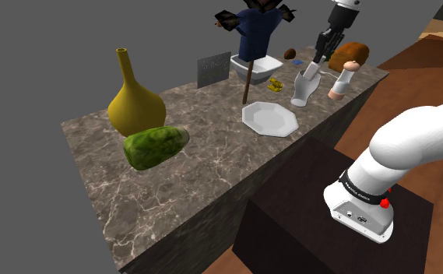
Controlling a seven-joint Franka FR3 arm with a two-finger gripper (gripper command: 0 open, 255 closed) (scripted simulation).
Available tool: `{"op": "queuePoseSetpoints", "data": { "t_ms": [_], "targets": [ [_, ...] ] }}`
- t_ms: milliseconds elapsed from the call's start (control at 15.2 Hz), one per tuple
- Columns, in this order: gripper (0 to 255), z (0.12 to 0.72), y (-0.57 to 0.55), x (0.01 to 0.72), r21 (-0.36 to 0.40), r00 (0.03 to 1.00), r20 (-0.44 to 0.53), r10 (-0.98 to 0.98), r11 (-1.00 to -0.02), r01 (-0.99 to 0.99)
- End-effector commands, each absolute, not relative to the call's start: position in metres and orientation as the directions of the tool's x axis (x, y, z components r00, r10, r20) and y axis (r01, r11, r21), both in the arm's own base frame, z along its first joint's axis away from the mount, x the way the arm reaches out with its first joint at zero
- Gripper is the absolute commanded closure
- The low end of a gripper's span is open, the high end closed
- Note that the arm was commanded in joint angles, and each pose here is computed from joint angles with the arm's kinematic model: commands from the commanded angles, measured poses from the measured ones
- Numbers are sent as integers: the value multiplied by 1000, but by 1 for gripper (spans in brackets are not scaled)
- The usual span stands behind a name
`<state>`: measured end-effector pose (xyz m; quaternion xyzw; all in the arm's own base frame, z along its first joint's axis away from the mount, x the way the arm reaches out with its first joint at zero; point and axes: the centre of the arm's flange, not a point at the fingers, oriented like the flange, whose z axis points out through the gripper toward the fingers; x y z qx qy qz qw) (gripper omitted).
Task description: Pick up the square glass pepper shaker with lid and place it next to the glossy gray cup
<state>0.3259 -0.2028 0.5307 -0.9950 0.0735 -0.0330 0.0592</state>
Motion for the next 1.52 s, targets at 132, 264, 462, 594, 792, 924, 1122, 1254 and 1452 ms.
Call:
{"op": "queuePoseSetpoints", "data": {
  "t_ms": [132, 264, 462, 594, 792, 924, 1122, 1254, 1452],
  "targets": [
    [255, 510, -202, 326, -122, 987, 58, -150, -982, -142],
    [255, 500, -202, 326, -122, 987, 58, -150, -982, -142],
    [255, 484, -202, 326, -122, 987, 58, -150, -982, -142],
    [255, 474, -202, 326, -122, 987, 58, -150, -982, -142],
    [255, 458, -202, 326, -122, 987, 58, -150, -982, -142],
    [255, 447, -202, 326, -122, 987, 58, -150, -982, -142],
    [255, 431, -202, 326, -122, 987, 58, -150, -982, -142],
    [255, 421, -202, 326, -122, 987, 58, -150, -982, -142],
    [255, 405, -202, 326, -122, 987, 58, -150, -982, -142]
  ]
}}
